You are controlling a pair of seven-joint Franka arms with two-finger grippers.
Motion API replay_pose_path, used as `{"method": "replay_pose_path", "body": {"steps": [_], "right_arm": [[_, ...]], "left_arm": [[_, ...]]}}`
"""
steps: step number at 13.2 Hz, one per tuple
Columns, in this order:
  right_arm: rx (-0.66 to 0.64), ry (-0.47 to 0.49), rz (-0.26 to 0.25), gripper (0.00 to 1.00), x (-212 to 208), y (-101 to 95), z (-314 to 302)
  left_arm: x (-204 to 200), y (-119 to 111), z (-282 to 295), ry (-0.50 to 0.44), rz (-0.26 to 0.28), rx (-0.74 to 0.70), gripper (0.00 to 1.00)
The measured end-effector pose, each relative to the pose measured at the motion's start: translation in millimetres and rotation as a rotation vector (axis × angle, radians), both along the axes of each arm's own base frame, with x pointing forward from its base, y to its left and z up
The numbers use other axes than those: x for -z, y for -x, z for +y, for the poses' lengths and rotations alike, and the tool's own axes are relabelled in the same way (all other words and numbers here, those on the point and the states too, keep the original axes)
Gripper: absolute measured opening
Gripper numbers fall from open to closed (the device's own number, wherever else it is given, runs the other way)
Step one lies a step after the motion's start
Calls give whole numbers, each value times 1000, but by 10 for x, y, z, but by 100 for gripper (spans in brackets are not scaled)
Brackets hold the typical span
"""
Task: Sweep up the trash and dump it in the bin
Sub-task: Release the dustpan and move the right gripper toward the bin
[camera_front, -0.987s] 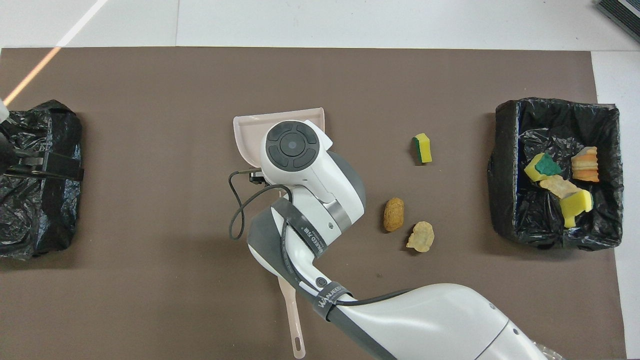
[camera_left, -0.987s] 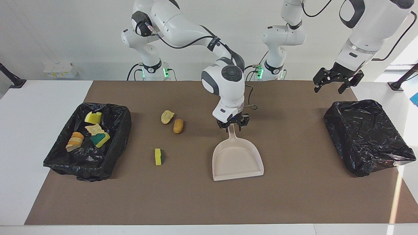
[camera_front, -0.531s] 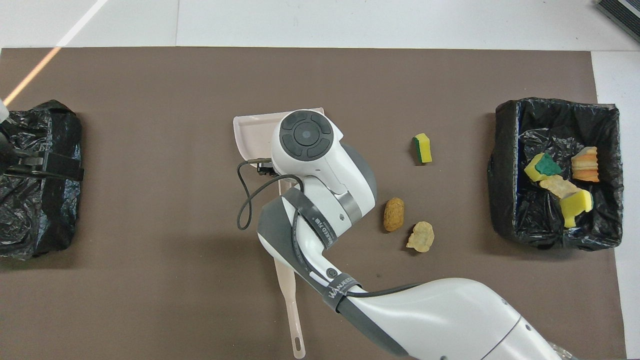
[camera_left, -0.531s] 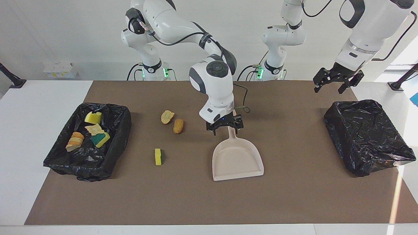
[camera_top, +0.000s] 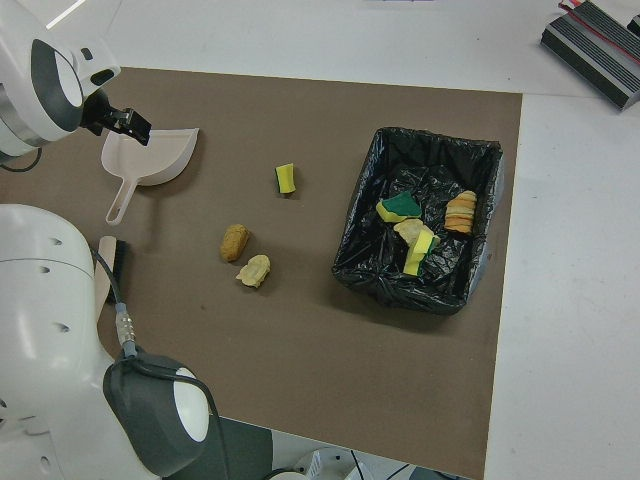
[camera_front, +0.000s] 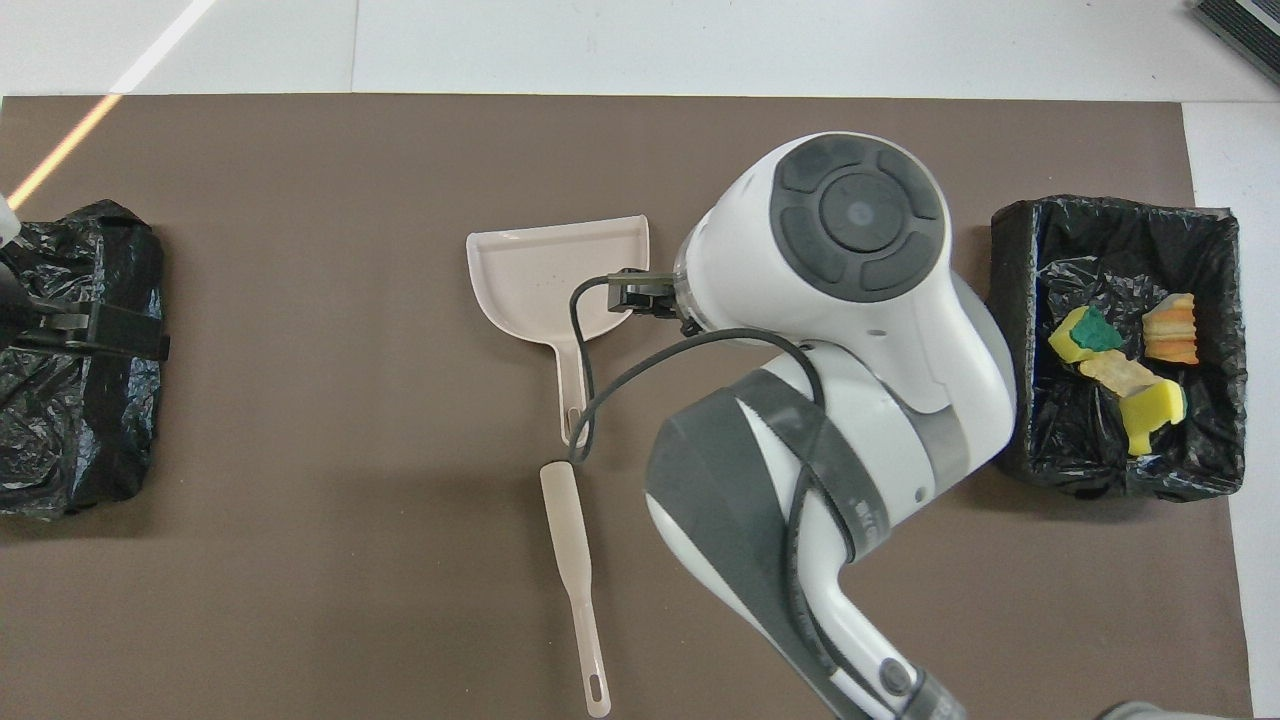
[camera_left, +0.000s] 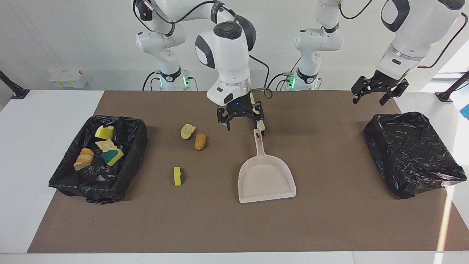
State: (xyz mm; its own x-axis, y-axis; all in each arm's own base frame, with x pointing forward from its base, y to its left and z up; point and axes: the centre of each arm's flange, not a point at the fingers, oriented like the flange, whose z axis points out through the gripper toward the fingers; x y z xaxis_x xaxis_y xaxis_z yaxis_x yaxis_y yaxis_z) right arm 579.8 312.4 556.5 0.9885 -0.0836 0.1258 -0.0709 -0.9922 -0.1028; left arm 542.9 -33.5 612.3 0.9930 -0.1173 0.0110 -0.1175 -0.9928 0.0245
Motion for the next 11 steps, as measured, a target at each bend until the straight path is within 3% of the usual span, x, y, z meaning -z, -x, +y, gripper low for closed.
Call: {"method": "replay_pose_path", "body": {"steps": [2, 5, 11], "right_arm": [[-2, 24, 15, 100, -151, 9, -330], [-26, 55, 47, 100, -272, 223, -456], [-116, 95, 104, 100, -20, 617, -281]], "left_arm": [[97, -71, -76, -1, -1, 12, 100], [359, -257, -356, -1, -11, 56, 100], [1107, -545, -1365, 1, -25, 76, 100]]}}
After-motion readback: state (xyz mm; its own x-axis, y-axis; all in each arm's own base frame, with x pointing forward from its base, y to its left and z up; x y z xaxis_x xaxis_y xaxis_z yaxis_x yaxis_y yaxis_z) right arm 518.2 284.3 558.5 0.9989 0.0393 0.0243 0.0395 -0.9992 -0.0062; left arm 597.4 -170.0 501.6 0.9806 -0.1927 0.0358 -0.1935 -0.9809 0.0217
